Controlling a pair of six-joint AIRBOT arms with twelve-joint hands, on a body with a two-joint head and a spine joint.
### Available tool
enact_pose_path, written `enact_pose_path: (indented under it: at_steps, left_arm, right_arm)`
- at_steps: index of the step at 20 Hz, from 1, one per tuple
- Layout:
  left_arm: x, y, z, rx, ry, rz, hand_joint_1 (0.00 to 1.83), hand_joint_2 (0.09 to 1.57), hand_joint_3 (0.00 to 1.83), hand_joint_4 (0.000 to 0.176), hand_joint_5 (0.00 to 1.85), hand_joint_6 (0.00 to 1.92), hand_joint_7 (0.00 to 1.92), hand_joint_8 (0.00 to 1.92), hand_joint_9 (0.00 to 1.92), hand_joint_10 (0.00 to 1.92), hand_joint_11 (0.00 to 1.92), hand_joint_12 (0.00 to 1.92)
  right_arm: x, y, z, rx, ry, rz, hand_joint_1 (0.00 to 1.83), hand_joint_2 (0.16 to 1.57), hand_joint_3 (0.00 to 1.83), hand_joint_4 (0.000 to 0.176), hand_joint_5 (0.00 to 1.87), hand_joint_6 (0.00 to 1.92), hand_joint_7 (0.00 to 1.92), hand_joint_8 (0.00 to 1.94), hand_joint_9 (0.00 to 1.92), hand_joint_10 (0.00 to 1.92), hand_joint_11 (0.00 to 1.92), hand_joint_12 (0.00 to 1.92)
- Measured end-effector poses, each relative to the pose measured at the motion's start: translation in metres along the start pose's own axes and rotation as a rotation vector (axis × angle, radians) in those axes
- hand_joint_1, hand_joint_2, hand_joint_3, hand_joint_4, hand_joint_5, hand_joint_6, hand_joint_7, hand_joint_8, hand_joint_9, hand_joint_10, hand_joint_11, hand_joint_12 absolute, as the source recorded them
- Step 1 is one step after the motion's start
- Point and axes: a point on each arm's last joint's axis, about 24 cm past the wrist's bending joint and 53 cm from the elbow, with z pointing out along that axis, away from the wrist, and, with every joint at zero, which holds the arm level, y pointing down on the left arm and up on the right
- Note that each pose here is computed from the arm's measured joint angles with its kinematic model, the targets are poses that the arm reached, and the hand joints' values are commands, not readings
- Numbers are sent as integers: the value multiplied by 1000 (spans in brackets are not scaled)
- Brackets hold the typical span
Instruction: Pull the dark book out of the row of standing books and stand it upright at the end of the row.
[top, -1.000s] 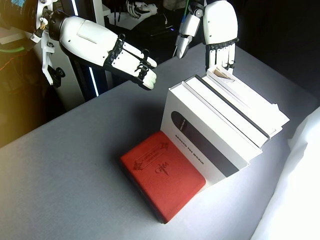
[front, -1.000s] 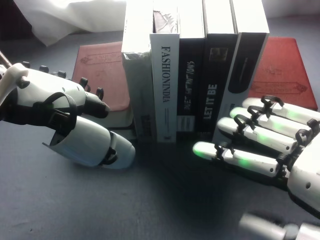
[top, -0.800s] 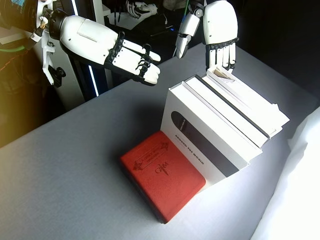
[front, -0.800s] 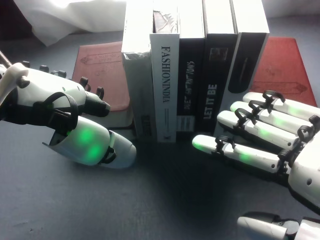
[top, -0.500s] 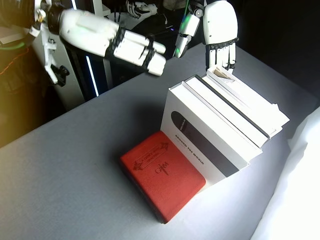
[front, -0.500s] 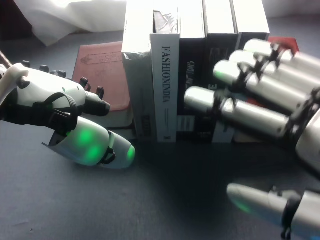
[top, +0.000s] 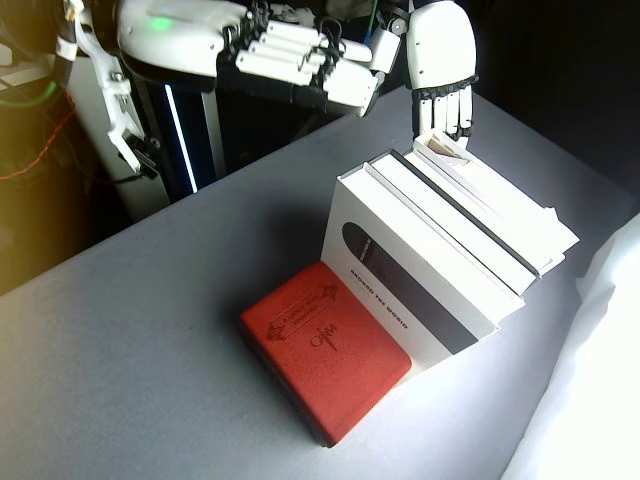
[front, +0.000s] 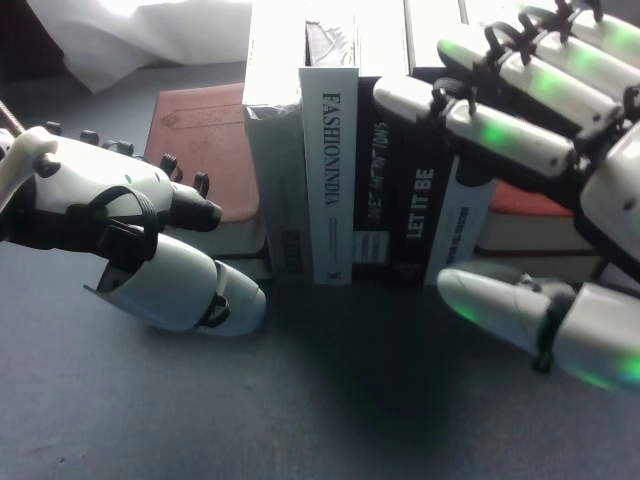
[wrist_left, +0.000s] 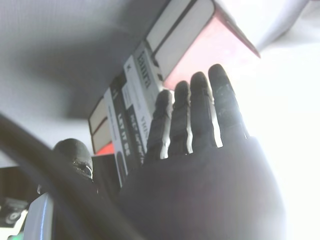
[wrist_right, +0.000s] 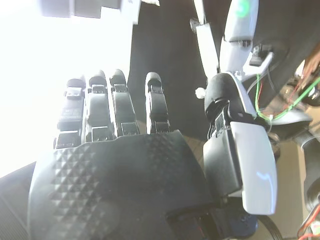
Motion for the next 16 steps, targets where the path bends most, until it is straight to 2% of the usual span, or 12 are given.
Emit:
enact_pose_path:
  at_steps: [4,8,13,16]
  left_arm:
    - [0,0,0,-1,0,-3,0,1191,4,0,103,8,102,7,98,6,15,288]
    - [1,0,0,1,5,-11,0,1203,6,0,72,0,80,0,78,0,1,277]
    - [1,0,0,0,4,-4,0,1209,6,0,81,2,92,4,91,5,17,285]
    - [0,-1,0,2,2,-1,0,1213,6,0,93,6,99,5,103,9,22,292]
  right_arm:
    - [0,-17,12,44,-23,-4,0,1193,0,0,0,0,0,0,0,0,0,0]
    - [0,-24,20,67,-46,-46,0,1183,0,0,0,0,0,0,0,0,0,0]
    - [0,-38,28,118,-71,-47,0,1193,0,0,0,0,0,0,0,0,0,0]
    - [-5,-40,33,130,-95,-52,0,1182,0,0,0,0,0,0,0,0,0,0]
